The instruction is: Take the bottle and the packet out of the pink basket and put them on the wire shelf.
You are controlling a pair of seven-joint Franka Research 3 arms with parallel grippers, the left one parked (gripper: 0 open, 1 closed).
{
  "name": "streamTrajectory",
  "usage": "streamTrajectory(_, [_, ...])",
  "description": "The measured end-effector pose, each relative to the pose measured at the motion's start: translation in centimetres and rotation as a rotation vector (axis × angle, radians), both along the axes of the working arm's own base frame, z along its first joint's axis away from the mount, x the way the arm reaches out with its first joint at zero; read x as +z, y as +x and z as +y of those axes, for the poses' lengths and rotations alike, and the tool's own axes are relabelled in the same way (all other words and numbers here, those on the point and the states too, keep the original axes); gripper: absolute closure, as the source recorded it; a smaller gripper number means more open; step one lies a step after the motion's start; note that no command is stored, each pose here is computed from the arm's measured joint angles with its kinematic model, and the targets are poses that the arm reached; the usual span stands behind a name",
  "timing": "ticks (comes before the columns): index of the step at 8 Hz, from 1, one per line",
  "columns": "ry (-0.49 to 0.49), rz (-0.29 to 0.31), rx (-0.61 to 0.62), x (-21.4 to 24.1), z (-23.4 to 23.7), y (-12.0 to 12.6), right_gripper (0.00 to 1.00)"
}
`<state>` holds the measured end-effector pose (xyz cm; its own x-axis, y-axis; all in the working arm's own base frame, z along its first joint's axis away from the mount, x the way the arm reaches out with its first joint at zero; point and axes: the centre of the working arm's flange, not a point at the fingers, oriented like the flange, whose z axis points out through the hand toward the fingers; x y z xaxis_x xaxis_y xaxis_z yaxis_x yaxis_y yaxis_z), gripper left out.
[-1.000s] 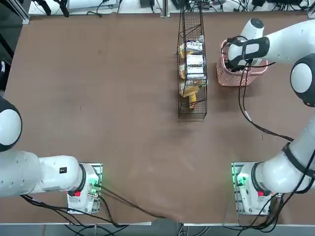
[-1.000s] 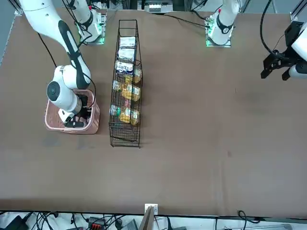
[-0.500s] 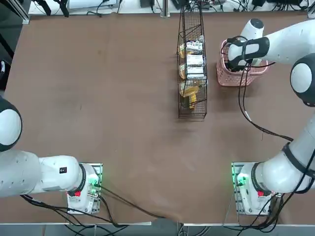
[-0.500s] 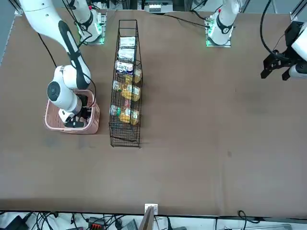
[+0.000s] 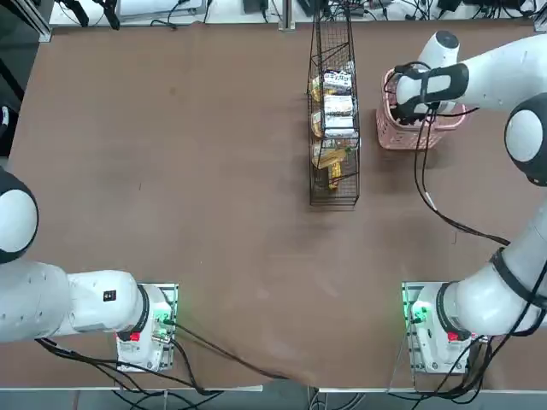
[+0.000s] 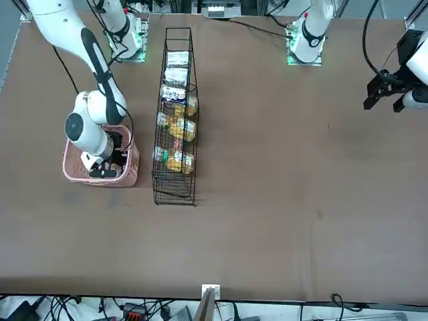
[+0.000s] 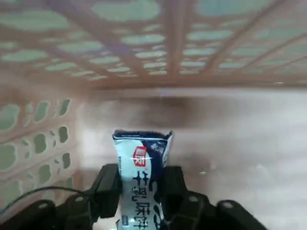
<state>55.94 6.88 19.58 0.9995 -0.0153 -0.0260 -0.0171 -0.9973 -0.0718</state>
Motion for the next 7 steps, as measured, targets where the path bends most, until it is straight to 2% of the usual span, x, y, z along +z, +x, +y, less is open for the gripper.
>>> streamTrajectory(4, [0.001, -0.001, 0.001, 0.5, 0.0, 0.2, 0.56])
streamTrajectory(7, [0.010, 0.017, 0.009, 4.6, 0.2, 0.6, 0.56])
